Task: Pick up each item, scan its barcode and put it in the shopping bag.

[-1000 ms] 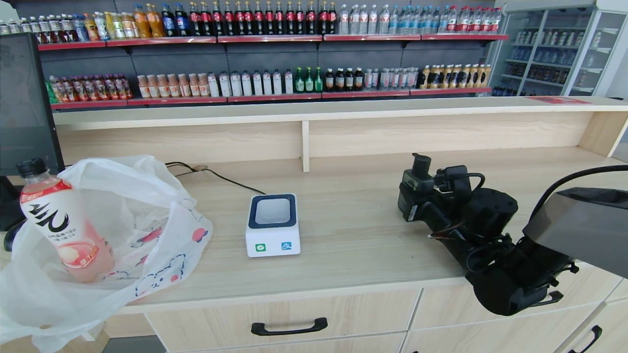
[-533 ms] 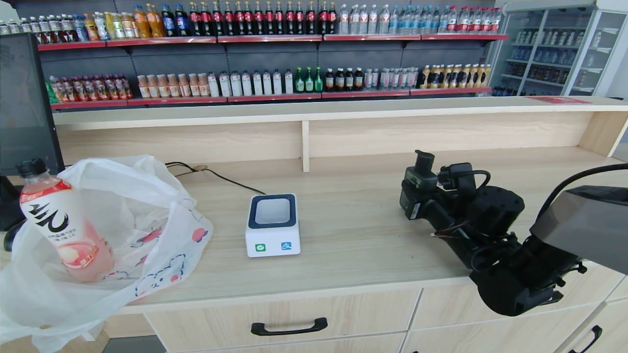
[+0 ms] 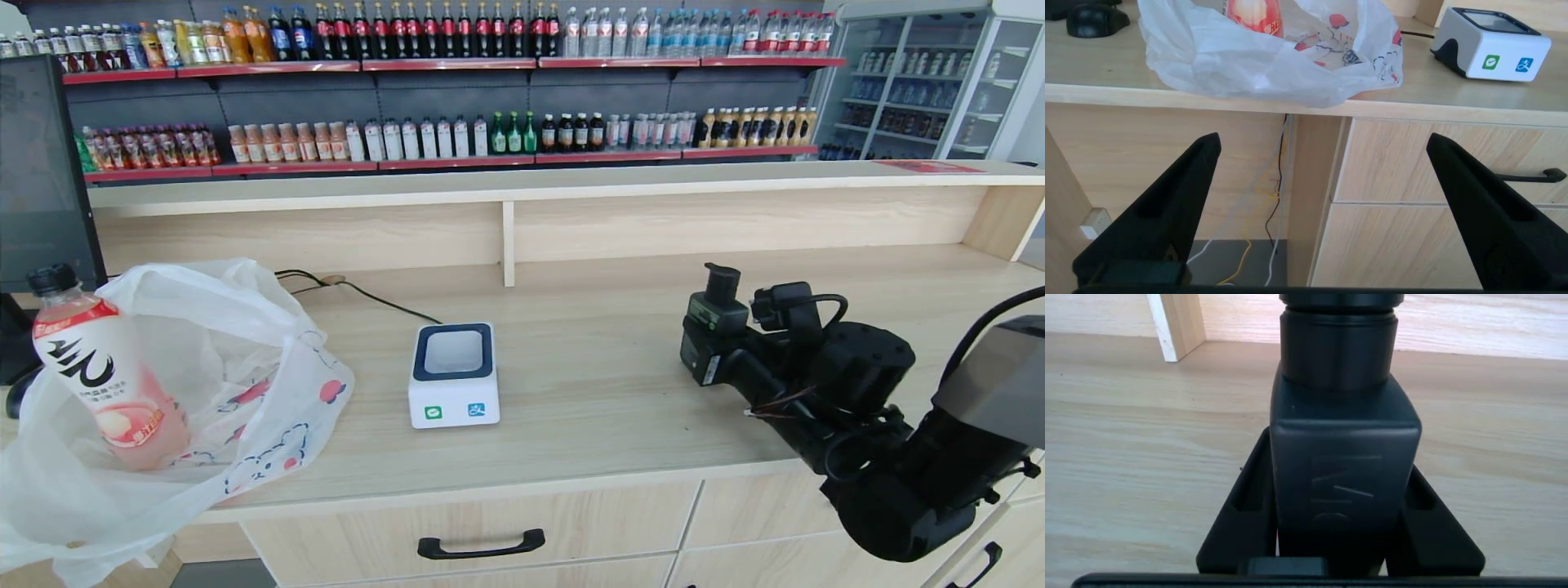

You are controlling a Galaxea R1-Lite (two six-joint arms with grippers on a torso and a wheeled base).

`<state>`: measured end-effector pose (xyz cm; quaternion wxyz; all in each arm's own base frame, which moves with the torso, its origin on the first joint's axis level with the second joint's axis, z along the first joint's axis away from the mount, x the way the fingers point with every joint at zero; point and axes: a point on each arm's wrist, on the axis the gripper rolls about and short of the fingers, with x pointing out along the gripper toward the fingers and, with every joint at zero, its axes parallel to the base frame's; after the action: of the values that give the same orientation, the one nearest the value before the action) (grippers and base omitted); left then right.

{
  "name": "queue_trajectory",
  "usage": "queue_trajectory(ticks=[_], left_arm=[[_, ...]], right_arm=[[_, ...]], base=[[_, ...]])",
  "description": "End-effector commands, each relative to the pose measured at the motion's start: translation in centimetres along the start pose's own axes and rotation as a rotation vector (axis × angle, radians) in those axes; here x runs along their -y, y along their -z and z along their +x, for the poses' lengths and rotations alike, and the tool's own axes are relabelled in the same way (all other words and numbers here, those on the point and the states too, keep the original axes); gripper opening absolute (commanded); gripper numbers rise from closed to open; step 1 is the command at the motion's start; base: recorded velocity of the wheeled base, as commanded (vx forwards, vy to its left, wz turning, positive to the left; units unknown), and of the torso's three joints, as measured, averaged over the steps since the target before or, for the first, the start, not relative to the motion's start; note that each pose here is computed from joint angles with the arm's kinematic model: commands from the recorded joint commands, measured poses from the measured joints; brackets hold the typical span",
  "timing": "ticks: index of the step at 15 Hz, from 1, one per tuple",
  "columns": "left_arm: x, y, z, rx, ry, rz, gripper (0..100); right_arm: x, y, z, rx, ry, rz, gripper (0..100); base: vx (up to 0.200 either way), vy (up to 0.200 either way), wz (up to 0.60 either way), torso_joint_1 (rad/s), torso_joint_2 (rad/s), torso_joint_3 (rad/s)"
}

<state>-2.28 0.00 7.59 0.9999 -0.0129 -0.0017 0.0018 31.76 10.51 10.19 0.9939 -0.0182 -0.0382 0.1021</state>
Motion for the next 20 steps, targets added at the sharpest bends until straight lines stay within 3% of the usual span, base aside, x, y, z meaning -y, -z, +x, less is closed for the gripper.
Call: queue_trajectory(ticks=[1, 20], left_arm=[[0.0, 0.0, 0.0, 0.001, 0.001, 0.000, 100], [0.0, 0.0, 0.0, 0.000, 0.001, 0.000, 100]], right_arm=[[-0.3, -0.8, -1.5, 0.000, -0.016, 0.000, 0], [-0.3, 0.0, -2.6, -0.051, -0.025, -0.009, 0]], base=[[0.000, 0.000, 0.00, 0.000, 0.00, 0.000], [0.000, 0.000, 0.00, 0.000, 0.00, 0.000]])
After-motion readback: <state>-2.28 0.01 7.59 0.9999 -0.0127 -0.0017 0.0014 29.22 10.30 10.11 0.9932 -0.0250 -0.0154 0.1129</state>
